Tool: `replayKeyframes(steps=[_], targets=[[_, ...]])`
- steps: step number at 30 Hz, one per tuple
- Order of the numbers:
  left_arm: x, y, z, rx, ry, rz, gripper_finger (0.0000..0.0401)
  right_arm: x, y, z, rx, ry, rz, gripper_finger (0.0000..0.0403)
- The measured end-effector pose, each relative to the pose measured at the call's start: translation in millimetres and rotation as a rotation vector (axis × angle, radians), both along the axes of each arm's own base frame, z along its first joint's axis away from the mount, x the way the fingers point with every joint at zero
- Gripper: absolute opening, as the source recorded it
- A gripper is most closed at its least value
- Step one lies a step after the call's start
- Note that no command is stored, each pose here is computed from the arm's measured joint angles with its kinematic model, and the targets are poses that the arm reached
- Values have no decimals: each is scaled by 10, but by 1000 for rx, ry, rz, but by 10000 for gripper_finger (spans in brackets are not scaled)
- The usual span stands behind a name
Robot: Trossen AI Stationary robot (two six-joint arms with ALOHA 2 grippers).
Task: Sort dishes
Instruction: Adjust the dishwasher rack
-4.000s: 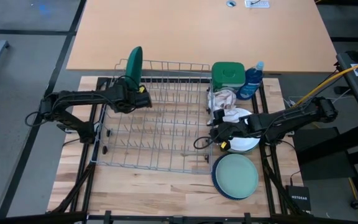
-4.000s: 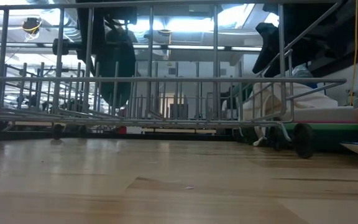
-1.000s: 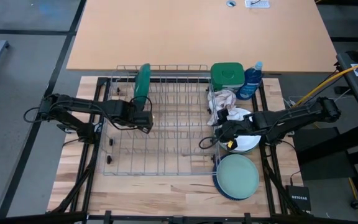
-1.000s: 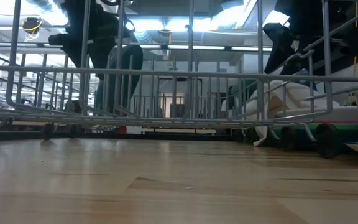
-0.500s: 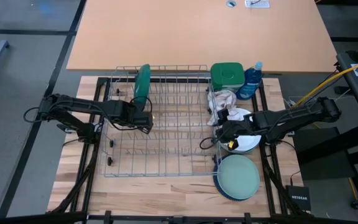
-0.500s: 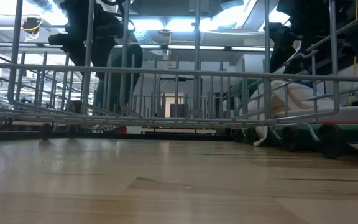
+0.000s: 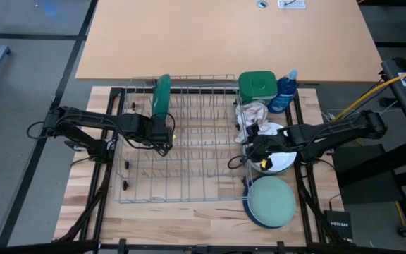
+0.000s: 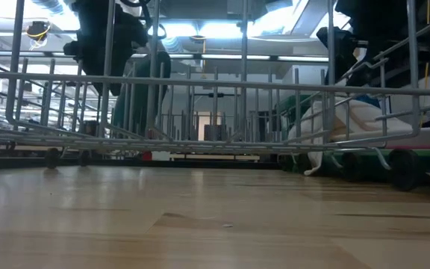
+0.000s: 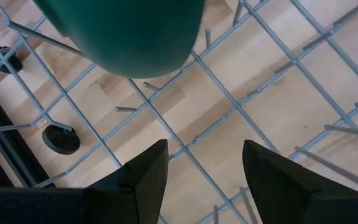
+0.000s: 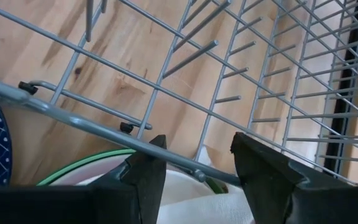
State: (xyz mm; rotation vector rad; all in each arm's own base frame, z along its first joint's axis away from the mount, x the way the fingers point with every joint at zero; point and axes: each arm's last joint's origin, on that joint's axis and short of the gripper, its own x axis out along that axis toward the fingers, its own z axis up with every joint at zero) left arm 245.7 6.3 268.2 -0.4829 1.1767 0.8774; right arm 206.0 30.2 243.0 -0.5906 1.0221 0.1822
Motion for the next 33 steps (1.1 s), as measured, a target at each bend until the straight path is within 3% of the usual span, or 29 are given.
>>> replayKeyframes(steps=[9,23,33], targets=[[-141,-14,-12,-53,139,28,195,7,4,-5,4,-7,2,186],[-355,-42,10,-39,295,232,195,22,2,2,-5,-26,-7,186],[-541,-54,-405,-65,427,337,195,16,1,-3,-10,-14,-8,186]])
